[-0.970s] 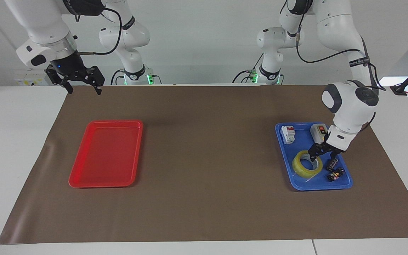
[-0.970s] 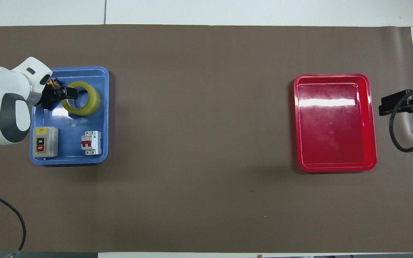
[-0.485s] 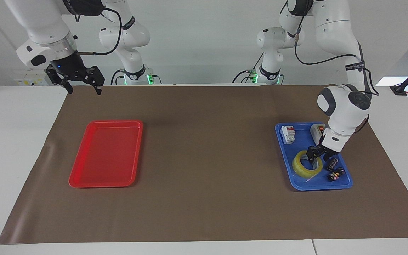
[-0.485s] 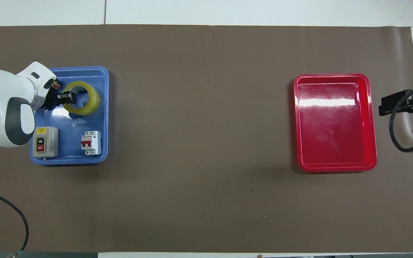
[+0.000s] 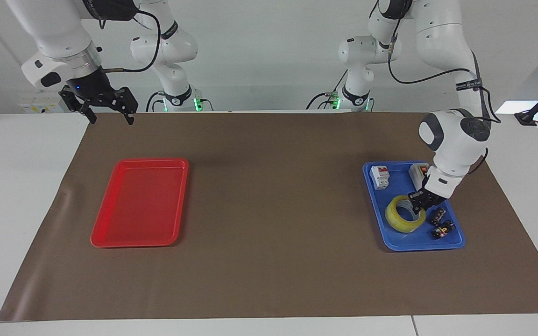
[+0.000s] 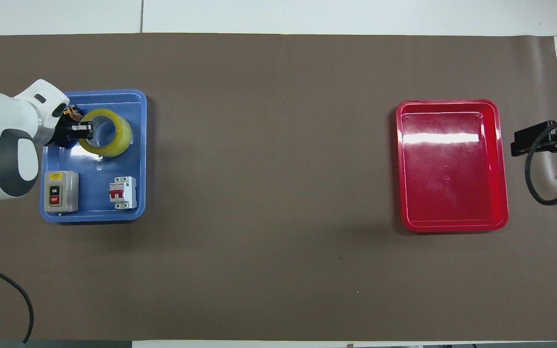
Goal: Place and move tape with both arms
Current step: 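Carry the tape with the left gripper to the table center and release it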
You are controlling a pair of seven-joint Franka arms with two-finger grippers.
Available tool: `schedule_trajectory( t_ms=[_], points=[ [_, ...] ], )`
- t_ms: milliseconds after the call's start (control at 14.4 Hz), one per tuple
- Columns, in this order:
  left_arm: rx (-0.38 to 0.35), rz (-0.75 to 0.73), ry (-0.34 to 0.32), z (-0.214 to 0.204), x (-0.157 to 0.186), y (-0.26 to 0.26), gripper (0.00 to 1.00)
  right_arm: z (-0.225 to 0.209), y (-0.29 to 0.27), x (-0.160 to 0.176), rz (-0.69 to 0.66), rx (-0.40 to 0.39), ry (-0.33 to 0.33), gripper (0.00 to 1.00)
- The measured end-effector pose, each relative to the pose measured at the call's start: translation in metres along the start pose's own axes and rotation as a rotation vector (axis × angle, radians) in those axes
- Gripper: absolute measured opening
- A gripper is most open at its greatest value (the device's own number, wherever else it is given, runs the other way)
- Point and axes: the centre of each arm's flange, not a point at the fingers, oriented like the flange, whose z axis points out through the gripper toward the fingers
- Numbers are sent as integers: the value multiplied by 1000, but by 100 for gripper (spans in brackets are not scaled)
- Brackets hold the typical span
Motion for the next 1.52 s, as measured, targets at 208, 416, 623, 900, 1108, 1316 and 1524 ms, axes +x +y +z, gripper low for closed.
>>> schedule_trajectory(
  t_ms=[208,416,623,900,1108,1316,1524],
  points=[
    [-1,8,-53,-69,-1,5,21,0,0,0,0,0,0,100],
    [7,-1,-71,-98,-3,46,21,0,0,0,0,0,0,100],
    [23,-34,-79,-92,-17,124,21,0,0,0,0,0,0,100],
    [33,-88,-100,-80,-57,233,21,0,0,0,0,0,0,100],
    [27,-120,-88,-67,-91,305,21,0,0,0,0,0,0,100],
    [23,-117,-69,-41,-114,353,21,0,0,0,0,0,0,100],
    [37,-104,-50,-6,-143,399,21,0,0,0,0,0,0,100]
  ],
)
